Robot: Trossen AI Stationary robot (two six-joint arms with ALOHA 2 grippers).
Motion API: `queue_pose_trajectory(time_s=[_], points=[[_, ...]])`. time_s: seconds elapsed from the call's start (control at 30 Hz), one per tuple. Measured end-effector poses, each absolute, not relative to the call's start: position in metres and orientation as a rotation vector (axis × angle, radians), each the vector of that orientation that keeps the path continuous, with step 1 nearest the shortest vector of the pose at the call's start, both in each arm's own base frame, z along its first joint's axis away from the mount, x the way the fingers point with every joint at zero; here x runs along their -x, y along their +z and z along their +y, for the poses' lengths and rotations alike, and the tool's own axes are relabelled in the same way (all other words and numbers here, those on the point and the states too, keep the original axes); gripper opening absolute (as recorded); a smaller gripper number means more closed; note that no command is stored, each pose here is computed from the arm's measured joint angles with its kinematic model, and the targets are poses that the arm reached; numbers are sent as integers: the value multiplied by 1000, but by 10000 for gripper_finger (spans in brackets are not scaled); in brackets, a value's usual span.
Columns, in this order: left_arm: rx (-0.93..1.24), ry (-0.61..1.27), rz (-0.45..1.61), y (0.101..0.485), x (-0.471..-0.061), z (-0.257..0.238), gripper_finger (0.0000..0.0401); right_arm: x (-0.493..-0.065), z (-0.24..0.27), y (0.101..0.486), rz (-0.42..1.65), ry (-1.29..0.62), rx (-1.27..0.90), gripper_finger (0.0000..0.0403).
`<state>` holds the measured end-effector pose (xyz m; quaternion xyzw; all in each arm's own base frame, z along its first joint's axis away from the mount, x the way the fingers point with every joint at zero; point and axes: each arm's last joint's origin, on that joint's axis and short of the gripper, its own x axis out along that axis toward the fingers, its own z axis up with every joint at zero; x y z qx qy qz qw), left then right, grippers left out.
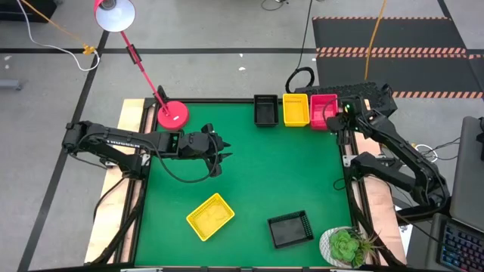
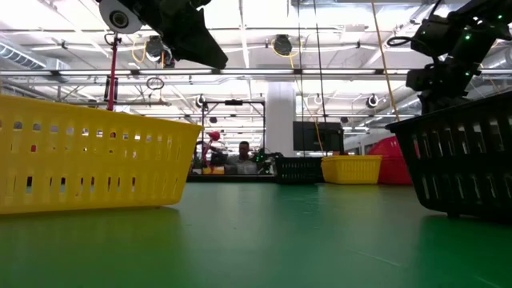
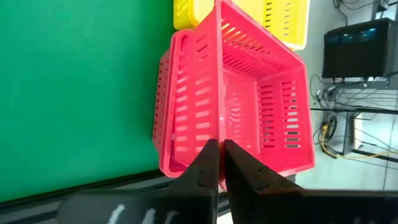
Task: Stack baskets by color
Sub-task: Stack the left red bin on the right stacked red bins
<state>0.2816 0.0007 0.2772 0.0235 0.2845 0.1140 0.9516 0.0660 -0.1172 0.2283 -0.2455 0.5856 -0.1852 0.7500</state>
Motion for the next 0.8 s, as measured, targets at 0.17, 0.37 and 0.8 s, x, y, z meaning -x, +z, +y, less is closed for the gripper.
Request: queue_pose_trajectory(time_s=[0.17, 0.37, 0.8], points=[[-47, 232, 578, 277, -282, 1, 147, -64, -117, 227, 1292, -406, 516, 11], [-47, 232, 578, 277, -282, 1, 147, -63, -116, 217, 1323, -403, 494, 58], [-48, 232, 578, 277, -282, 1, 147, -58, -110, 215, 1329, -502, 572, 120]])
